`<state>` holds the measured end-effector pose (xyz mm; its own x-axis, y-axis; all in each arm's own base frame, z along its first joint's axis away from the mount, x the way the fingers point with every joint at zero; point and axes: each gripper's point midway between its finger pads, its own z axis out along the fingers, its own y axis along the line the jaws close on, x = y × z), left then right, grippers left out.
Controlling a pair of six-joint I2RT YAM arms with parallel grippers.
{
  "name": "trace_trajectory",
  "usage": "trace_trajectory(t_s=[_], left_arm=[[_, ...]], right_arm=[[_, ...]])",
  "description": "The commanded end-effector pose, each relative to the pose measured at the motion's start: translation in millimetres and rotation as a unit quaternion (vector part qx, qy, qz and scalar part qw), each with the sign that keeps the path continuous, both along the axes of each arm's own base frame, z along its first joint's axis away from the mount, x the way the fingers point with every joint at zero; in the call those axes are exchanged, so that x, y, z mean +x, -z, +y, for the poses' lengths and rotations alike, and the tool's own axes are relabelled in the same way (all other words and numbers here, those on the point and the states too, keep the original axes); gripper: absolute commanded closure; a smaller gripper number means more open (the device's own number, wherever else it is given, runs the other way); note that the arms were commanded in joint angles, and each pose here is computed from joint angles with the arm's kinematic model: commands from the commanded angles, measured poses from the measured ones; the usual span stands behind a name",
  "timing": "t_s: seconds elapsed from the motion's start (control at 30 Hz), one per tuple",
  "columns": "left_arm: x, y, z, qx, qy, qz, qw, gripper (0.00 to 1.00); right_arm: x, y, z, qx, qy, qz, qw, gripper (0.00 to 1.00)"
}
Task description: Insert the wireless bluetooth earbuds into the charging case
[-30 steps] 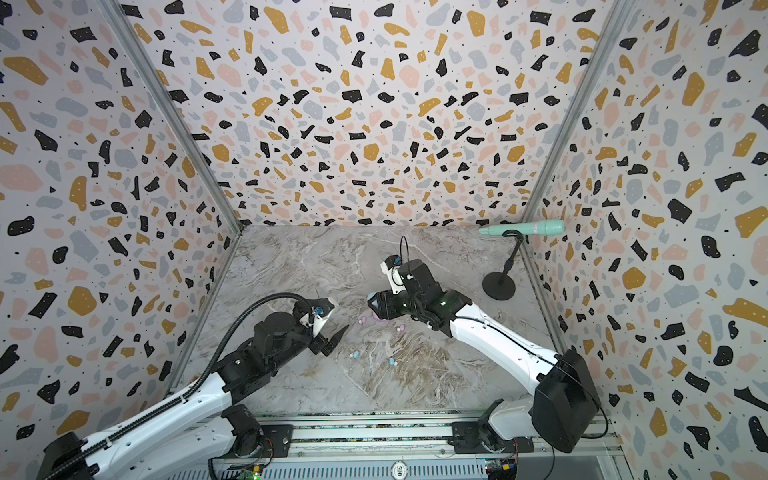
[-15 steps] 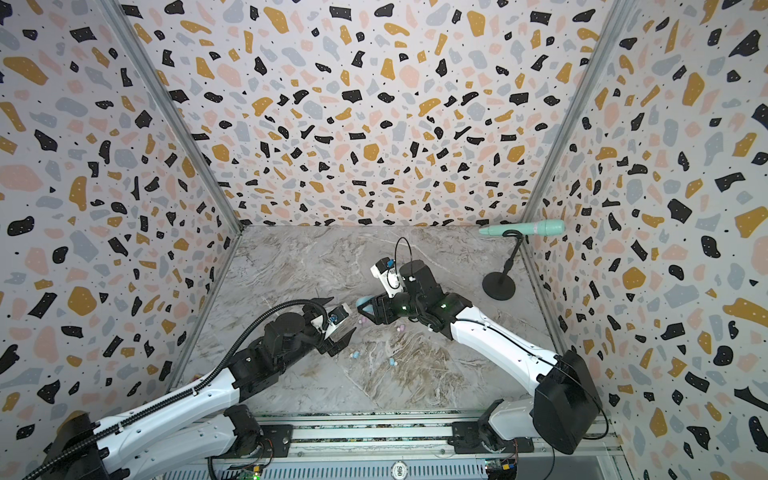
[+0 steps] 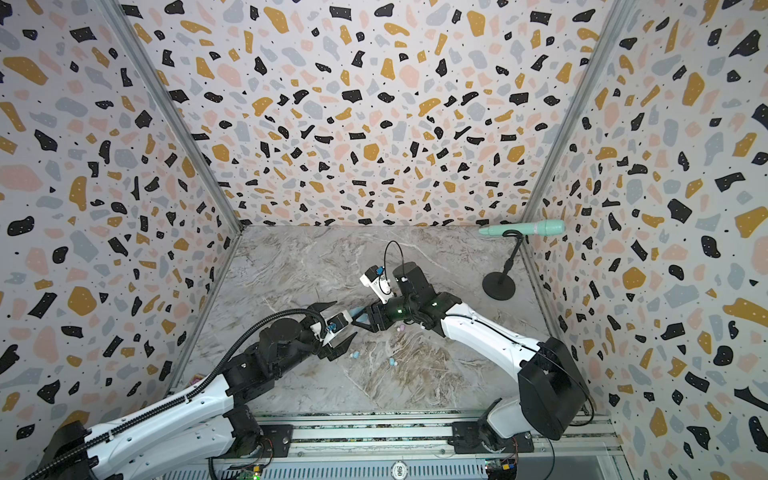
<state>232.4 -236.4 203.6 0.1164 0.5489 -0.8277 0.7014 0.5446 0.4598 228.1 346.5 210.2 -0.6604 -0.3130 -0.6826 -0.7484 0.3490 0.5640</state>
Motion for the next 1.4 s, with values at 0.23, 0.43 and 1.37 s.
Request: trace_trajectory(t_s=[0.23,0.43,1.37], left_arm=[[-2,7,-9,0.020,0.016,-0.005,1.000,0.11],[0,8,-10,0.021,0.013,-0.006,1.000,0.17],[-4,8,-14,0.023,0.027,-0.009,0.999,0.35]], right_arm=[[-12,-13,8,0.018,-0.038,-0.015,0.999,1.00],[-16,-15,10,0.020,-0.046,-0.018,0.999,1.00],[-23,-9,16,0.009,-0.059,-0.015,0.998,1.00]])
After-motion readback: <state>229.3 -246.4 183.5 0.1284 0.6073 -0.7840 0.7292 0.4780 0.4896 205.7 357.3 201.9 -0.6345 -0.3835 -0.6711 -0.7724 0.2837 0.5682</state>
